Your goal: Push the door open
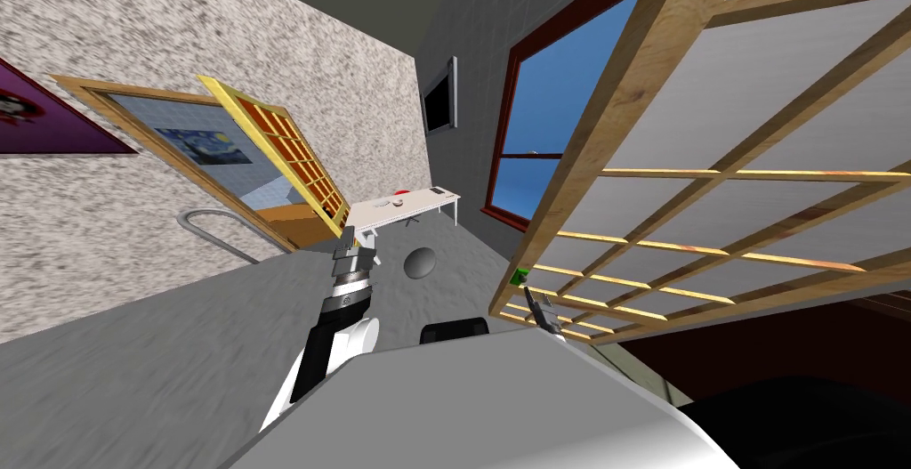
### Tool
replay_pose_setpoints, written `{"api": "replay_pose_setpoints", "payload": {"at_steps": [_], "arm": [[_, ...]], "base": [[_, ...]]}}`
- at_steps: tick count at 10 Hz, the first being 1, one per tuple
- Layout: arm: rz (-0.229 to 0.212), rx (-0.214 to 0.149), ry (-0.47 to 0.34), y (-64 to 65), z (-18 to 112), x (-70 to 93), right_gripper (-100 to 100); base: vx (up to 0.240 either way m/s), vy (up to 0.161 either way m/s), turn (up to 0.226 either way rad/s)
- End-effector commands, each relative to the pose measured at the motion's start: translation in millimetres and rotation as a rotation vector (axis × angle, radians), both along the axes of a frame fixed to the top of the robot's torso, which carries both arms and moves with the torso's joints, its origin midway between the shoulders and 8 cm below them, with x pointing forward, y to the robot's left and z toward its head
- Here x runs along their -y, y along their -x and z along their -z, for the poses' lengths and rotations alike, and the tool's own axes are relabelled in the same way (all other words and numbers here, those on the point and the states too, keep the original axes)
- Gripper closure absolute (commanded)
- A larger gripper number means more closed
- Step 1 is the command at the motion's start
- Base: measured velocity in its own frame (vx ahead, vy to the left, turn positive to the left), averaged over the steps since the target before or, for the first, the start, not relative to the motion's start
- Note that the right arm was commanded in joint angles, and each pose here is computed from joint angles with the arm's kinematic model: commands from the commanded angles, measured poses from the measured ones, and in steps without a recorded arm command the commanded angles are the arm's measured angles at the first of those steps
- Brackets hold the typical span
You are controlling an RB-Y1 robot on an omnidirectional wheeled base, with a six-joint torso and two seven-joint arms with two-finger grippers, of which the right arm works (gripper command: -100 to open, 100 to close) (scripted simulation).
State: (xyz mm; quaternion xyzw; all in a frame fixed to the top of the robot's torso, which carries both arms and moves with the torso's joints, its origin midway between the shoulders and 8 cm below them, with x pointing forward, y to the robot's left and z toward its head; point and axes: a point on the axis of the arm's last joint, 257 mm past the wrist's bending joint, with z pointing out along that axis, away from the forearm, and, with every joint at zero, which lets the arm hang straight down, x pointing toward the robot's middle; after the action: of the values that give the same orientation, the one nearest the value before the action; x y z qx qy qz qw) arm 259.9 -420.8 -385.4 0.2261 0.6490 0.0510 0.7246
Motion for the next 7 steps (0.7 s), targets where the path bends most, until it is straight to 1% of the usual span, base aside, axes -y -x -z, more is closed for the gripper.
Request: {"api": "replay_pose_setpoints", "payload": {"at_steps": [1, 3, 4, 7], "arm": [[0.002, -0.013, 0.034, 3.8, 0.8, 0.7, -100], [0.006, -0.047, 0.116, 16.3, 3.4, 3.4, -100], [0.007, -0.049, 0.124, 16.3, 3.4, 3.4, -100], [0.012, -0.099, 0.238, 33.9, 7.4, 5.7, -100]], "base": [[-0.006, 0.044, -0.023], [-0.002, 0.056, -0.033], [-0.007, 0.055, -0.018], [-0.013, 0.062, -0.037]]}}
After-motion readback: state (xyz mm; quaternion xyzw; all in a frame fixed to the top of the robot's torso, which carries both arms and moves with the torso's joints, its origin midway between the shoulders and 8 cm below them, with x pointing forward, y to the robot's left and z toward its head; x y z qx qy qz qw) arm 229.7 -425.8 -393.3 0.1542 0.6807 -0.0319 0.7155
